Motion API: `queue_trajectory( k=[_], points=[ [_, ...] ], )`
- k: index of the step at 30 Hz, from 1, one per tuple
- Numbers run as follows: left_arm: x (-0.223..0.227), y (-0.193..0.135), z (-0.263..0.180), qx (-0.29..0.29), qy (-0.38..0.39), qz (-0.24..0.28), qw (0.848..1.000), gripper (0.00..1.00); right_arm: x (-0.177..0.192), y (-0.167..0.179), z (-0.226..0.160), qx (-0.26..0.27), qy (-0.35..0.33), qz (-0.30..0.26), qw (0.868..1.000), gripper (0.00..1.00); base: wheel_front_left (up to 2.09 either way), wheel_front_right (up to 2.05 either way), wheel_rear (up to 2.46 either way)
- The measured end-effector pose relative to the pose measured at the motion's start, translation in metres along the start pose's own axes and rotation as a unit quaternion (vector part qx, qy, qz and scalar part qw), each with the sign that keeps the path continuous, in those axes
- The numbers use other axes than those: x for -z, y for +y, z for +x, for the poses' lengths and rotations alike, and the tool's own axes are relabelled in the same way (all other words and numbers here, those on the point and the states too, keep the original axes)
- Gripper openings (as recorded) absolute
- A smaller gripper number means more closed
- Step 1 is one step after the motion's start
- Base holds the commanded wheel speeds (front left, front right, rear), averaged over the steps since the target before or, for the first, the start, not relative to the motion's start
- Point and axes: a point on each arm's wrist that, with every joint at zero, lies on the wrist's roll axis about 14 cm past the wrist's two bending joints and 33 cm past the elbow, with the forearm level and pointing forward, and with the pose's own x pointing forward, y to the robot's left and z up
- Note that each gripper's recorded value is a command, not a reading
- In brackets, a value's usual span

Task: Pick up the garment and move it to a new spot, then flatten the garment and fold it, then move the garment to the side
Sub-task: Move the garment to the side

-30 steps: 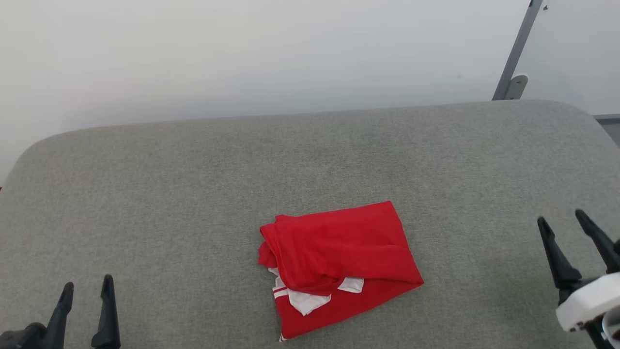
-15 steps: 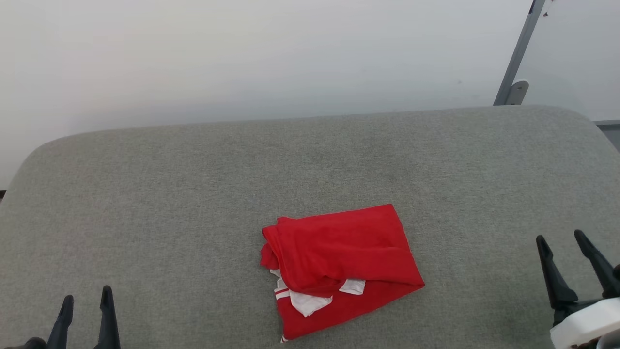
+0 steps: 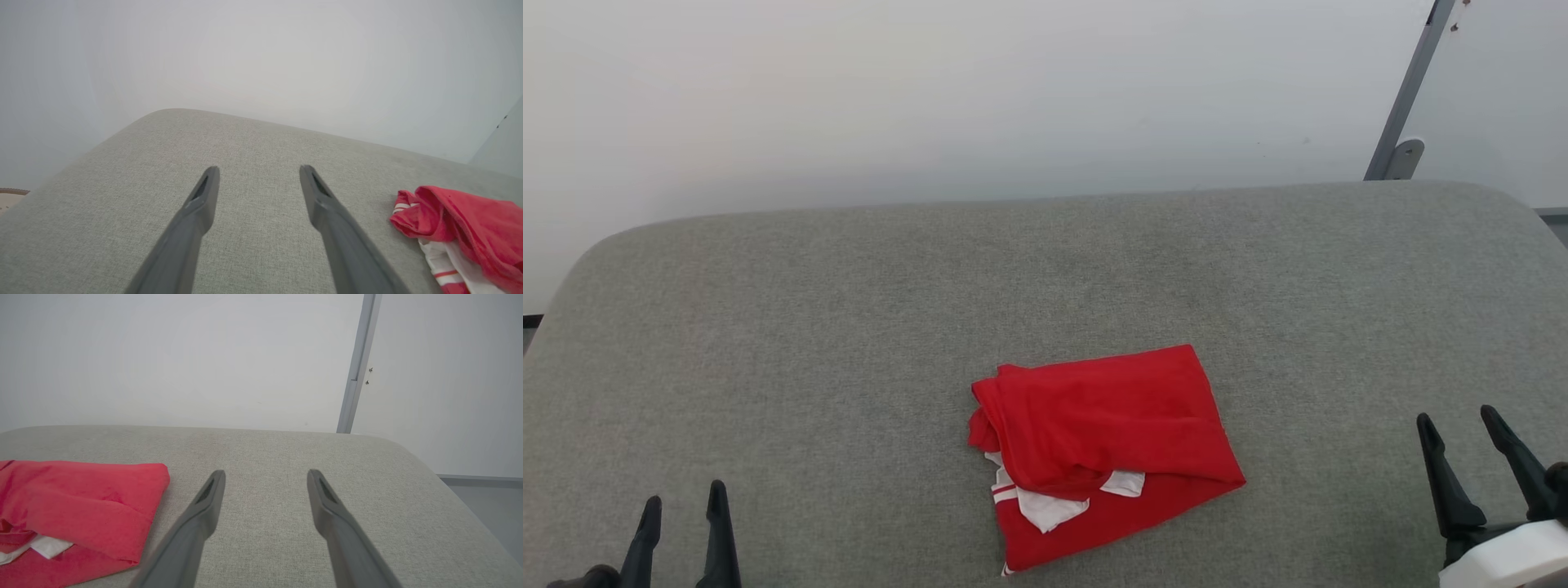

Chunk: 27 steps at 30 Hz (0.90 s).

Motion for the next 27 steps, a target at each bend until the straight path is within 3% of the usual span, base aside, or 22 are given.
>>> queue_trajectory(
  k=[27],
  points=[
    [-0.004, 0.001, -0.01, 0.004, -0.005, 0.002, 1.0, 1.0, 0.012, 0.041, 0.012, -0.059, 0.017, 0.009, 0.998, 1.0, 0.0, 0.0, 0.0]
  ],
)
